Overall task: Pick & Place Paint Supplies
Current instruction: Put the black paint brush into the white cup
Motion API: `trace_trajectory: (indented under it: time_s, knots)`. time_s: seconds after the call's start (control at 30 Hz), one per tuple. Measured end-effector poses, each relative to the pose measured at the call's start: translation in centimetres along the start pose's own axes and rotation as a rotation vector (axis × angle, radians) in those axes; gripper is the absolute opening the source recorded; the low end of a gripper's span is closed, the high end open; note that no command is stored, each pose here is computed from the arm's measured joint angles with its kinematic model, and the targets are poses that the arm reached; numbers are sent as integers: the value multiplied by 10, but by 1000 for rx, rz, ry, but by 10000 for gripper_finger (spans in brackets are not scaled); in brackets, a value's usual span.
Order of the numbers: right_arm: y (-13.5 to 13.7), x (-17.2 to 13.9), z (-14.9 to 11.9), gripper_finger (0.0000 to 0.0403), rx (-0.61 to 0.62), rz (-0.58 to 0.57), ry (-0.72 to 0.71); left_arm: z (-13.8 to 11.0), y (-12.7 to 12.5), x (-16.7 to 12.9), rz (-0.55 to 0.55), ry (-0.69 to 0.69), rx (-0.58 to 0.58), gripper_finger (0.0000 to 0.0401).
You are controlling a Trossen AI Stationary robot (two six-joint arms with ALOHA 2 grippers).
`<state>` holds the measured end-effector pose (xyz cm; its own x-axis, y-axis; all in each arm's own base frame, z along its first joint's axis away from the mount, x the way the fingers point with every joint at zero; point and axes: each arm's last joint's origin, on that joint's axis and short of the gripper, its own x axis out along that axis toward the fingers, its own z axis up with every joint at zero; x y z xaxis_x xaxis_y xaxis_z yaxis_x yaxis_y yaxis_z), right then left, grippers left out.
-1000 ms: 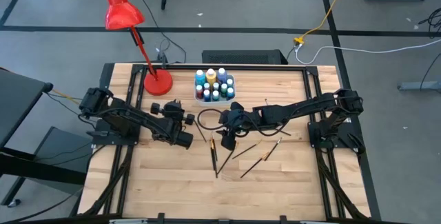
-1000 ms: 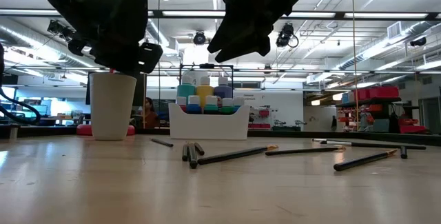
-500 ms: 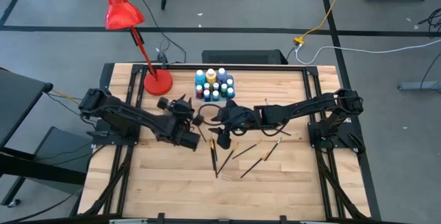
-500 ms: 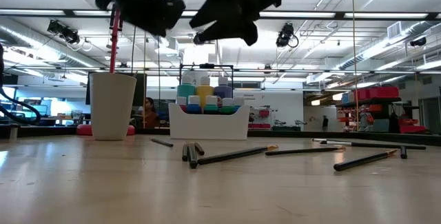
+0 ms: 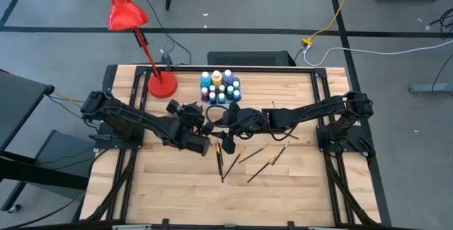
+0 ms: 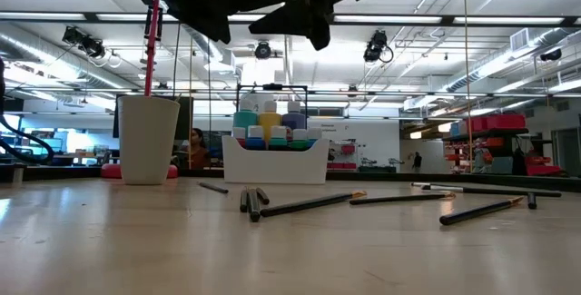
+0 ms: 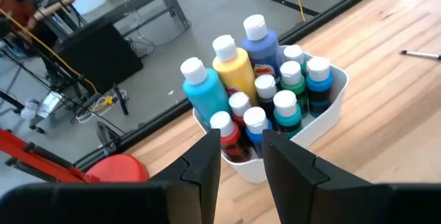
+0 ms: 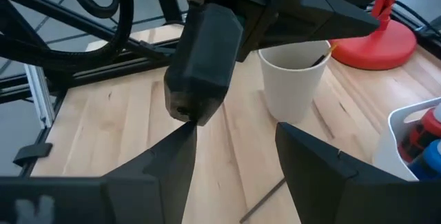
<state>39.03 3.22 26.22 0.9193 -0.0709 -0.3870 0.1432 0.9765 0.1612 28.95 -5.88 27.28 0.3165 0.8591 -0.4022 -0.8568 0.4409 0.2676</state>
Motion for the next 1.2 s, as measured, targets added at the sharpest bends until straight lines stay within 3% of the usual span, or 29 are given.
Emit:
trace_trajectory:
  time_s: [0.63,0.83,0.93,1.03,1.2]
  knots:
    - [1,0,-2,204,-34,60,31,0,-4,-1,-40,27,-26,116]
    - [-2,-21,-10,204,-86,89,245,-1,-7,-7,-66,22,-47,116]
    - [-8,-49,-13,204,-86,28,404,-3,-9,-11,-81,11,-35,116]
    - [-16,-79,-18,204,-98,-107,563,-4,-10,-15,-98,11,-34,116]
    - [-27,-130,-19,204,-28,-285,734,-4,-12,-18,-113,2,-49,116]
